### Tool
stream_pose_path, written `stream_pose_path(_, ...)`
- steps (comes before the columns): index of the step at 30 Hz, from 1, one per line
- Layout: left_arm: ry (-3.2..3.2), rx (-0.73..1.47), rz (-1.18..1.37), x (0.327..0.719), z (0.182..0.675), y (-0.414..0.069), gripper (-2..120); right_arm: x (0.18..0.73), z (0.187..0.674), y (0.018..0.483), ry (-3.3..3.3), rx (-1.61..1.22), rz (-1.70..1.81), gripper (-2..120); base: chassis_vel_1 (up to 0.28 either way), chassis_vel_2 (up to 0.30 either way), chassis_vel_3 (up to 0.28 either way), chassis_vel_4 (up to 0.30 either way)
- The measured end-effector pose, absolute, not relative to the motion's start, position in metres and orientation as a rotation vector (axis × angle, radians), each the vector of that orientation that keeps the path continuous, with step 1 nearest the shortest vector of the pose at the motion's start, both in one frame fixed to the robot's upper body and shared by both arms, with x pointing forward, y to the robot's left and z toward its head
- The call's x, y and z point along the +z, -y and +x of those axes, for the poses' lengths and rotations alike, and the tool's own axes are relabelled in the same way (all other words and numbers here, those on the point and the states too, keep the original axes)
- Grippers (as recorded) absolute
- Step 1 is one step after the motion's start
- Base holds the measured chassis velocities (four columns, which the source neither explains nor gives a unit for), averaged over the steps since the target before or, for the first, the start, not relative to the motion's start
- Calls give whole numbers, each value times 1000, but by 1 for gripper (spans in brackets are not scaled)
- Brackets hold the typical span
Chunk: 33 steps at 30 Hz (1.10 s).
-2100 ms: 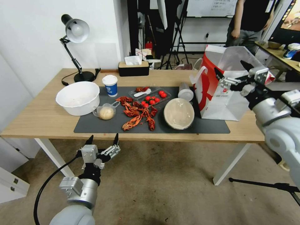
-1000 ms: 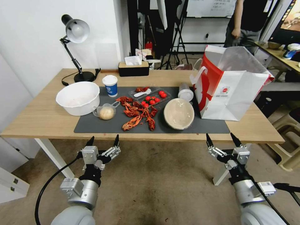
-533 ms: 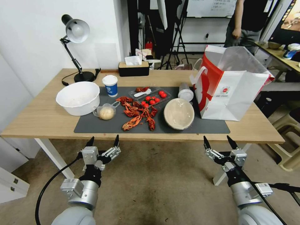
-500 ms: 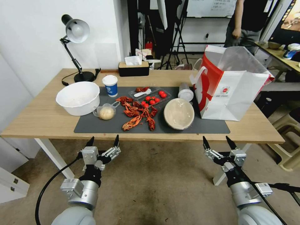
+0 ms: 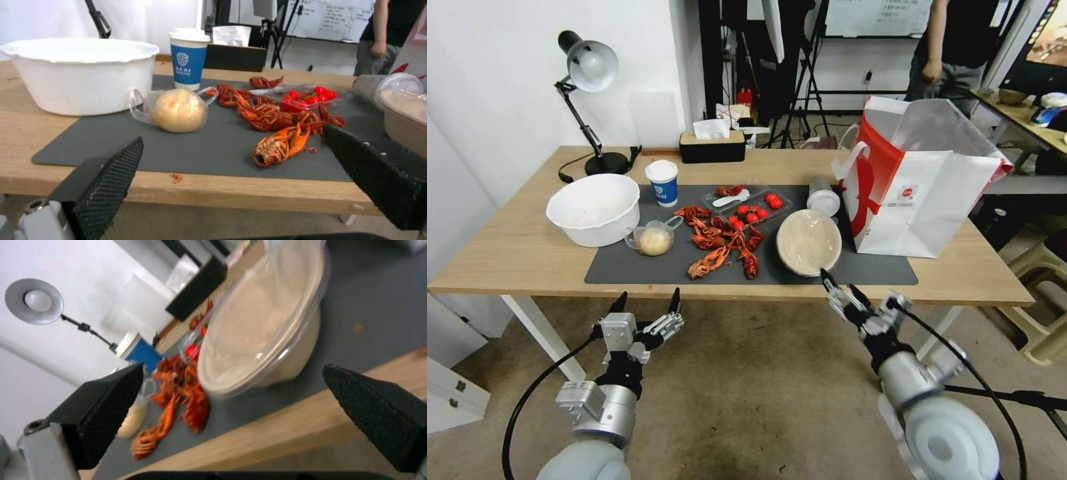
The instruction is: Pick up the trash from the table and place it into the takeout bag.
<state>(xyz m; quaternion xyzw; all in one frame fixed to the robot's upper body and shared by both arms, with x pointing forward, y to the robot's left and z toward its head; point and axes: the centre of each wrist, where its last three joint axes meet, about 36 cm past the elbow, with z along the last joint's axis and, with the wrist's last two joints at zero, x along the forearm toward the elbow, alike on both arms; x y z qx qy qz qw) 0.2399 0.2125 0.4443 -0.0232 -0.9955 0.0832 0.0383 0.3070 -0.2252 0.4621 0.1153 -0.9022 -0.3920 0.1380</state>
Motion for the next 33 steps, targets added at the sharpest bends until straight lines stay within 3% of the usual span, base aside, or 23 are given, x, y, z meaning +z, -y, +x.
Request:
stream_pose_path(19,3058,252,-55,445,237,-213,100,475,354,218,2340,-1359,247,99,0,0,0,0)
stream_pose_path(31,3061,255,-51,447,236,-213,100,476,361,217,2312,-1378,236,74,0,0,0,0)
stream_pose_path(32,3061,257,-51,447,236,-213,100,476,361,217,2309,-1380,234,64,0,0,0,0)
stream_pose_path(33,3061,257,-51,447,236,-213,100,476,361,217,2309,-1381,233,63,0,0,0,0)
